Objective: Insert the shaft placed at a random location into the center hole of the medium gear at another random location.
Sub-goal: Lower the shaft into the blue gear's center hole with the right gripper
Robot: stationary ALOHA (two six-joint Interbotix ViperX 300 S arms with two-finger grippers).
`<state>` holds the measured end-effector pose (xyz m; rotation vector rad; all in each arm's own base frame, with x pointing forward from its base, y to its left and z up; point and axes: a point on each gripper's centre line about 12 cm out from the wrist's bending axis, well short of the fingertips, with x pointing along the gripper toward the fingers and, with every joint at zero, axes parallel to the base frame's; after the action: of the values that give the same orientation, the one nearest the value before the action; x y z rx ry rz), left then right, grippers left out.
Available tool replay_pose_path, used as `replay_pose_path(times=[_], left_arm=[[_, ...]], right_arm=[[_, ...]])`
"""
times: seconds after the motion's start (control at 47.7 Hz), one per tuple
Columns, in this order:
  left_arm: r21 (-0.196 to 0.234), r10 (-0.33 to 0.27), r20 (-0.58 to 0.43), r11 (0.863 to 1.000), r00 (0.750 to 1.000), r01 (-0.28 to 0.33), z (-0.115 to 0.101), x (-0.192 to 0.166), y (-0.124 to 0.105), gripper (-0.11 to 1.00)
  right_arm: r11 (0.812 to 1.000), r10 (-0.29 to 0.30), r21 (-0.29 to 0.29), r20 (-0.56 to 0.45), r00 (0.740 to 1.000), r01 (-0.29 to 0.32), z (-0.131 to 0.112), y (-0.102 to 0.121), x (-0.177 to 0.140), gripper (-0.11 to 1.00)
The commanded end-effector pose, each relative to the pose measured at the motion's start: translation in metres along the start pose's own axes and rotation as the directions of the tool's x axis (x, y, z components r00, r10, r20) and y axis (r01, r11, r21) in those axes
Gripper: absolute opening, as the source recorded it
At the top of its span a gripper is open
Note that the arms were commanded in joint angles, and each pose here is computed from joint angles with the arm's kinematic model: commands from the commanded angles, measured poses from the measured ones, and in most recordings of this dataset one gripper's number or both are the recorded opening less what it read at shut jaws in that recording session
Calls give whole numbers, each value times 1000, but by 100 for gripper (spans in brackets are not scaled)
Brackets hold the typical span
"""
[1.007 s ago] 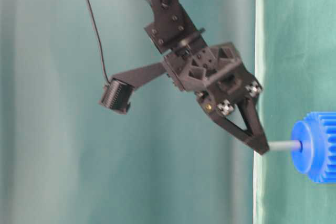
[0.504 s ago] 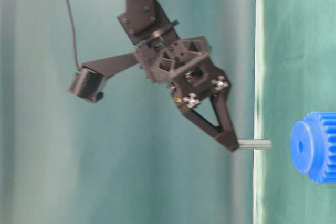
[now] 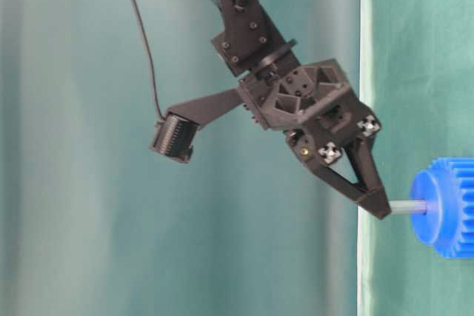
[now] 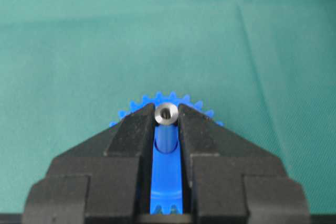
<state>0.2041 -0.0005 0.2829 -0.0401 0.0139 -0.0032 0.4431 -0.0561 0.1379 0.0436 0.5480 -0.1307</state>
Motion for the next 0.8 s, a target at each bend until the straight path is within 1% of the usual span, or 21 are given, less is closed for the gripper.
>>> replay_pose_path(times=[0.0,0.399,0.776], left_arm=[[0,-3,18,1000,1000,3,7,2,-1,0],[0,-3,18,1000,1000,3,7,2,-1,0],[0,-3,20,1000,1000,3,8,2,-1,0]], right_arm=[[1000,-1,5,46,999,0,12,1,1,14],[1000,-7,24,17,1000,6,-6,0,14,14],[1000,-2,25,-5,1000,2,-9,2,14,14]])
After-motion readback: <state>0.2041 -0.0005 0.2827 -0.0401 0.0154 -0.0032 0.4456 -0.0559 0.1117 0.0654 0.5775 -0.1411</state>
